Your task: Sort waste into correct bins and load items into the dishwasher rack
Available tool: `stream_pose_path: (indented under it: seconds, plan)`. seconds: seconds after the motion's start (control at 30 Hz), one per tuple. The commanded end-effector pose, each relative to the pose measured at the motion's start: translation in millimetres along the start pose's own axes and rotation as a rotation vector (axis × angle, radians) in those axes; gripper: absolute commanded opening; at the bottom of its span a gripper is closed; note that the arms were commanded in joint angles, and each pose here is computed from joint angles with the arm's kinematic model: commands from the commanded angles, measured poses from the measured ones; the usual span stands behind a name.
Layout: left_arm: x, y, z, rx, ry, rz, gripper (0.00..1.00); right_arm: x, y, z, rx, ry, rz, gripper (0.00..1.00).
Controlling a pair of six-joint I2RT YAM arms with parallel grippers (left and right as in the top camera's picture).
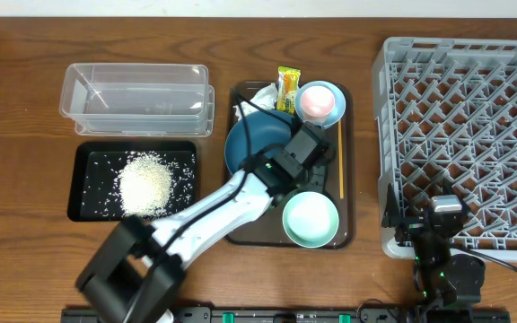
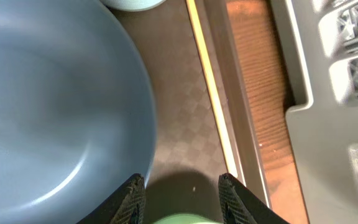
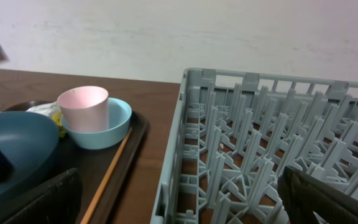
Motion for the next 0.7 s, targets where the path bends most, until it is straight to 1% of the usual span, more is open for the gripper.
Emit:
stream_pose_path:
  seconds: [0.0,0.1,0.2,0.33,0.47,0.57,0.67]
  plan:
    - [-43,-2,19,-0.007,-0.126,0.02,0.42,0,-2,-1,-0.007,0.001,-0.013,0.99]
    - [-80,7,26,-0.023,-0.213,0.079,0.43,0,-2,-1,-0.007,0.001,-0.013,0.99]
    - [-124,23,33,-0.058,-0.308,0.141,0.56,0,-2,-1,-0.007,0.001,-0.013,0.99]
    - [-181,58,35,-0.141,-0.408,0.218,0.72,0,-2,-1,-0.007,0.001,-0.013,0.99]
    - [-231,115,28,-0.29,-0.483,0.378,0.79,0,-2,-1,-0.007,0.001,-0.013,0.99]
    - [-256,151,17,-0.419,-0.492,0.452,0.83,0,-2,-1,-0.008,0.001,-0.013,0.99]
    - [-276,186,4,-0.556,-0.505,0.566,0.85,0,-2,-1,-0.007,0.001,-0.013,0.99]
Point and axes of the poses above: each gripper's point midway between its finger pads, its own x axis out along the fingers, its own y axis along the line the jaws close on, z = x × y, the point moved 8 cm from there along -x, back along the fingers, and after that the axes turned 1 degree about -x, right-handed, at the moved point
